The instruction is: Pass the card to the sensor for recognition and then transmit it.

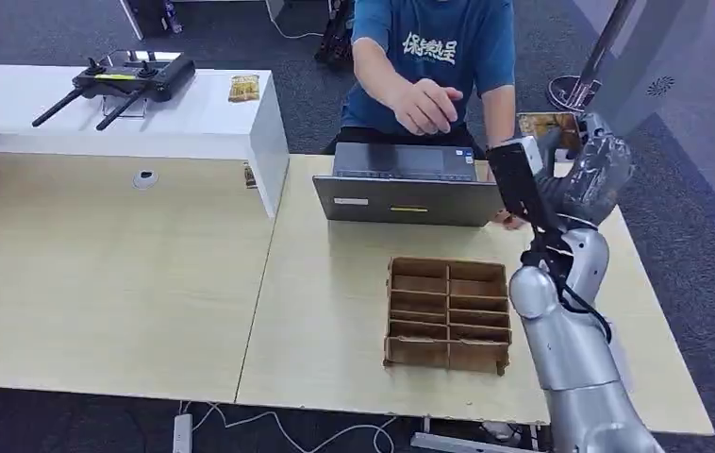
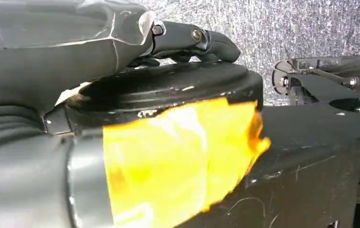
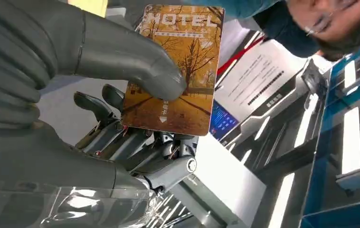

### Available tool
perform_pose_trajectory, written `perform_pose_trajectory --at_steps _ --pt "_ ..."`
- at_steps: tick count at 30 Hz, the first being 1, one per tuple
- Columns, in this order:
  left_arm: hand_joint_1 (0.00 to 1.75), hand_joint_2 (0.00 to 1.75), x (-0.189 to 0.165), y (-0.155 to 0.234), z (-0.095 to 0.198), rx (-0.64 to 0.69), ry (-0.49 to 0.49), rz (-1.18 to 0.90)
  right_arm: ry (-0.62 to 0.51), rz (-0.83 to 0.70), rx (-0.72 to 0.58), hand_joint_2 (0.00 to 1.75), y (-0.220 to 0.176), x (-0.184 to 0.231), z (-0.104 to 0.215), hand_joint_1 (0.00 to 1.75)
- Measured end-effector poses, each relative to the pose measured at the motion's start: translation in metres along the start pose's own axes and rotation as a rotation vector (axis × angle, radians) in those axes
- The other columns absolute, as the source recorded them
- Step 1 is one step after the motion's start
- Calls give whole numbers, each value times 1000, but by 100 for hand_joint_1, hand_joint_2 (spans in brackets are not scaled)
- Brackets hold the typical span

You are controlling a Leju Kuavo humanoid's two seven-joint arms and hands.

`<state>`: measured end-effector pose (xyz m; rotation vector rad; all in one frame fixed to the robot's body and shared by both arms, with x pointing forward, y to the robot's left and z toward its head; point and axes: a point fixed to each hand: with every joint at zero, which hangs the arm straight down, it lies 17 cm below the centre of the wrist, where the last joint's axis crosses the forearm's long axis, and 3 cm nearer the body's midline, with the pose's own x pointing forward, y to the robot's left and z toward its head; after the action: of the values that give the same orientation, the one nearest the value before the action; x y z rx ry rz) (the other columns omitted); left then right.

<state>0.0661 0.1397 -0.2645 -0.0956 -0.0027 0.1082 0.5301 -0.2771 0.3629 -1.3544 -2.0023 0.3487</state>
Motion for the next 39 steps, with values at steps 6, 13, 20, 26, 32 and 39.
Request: perform_pose_trajectory --at_steps 6,13,20,26,32,39 --pt "0 0 -1 -1 0 0 9 -39 -25 -7 23 175 13 31 -29 175" --pt "0 0 -3 -2 0 0 14 -75 -39 6 62 175 30 55 -43 175" --pt "0 0 -3 -2 1 2 16 -103 -40 42 118 175 51 65 -46 175" --pt "0 0 -3 -2 1 3 16 -107 -39 50 151 175 63 70 -45 175" --pt "0 0 -3 -2 1 3 17 -108 -31 52 172 175 71 70 -42 0" --pt "0 0 -3 -2 1 4 16 -111 -26 54 187 175 77 69 -38 0"
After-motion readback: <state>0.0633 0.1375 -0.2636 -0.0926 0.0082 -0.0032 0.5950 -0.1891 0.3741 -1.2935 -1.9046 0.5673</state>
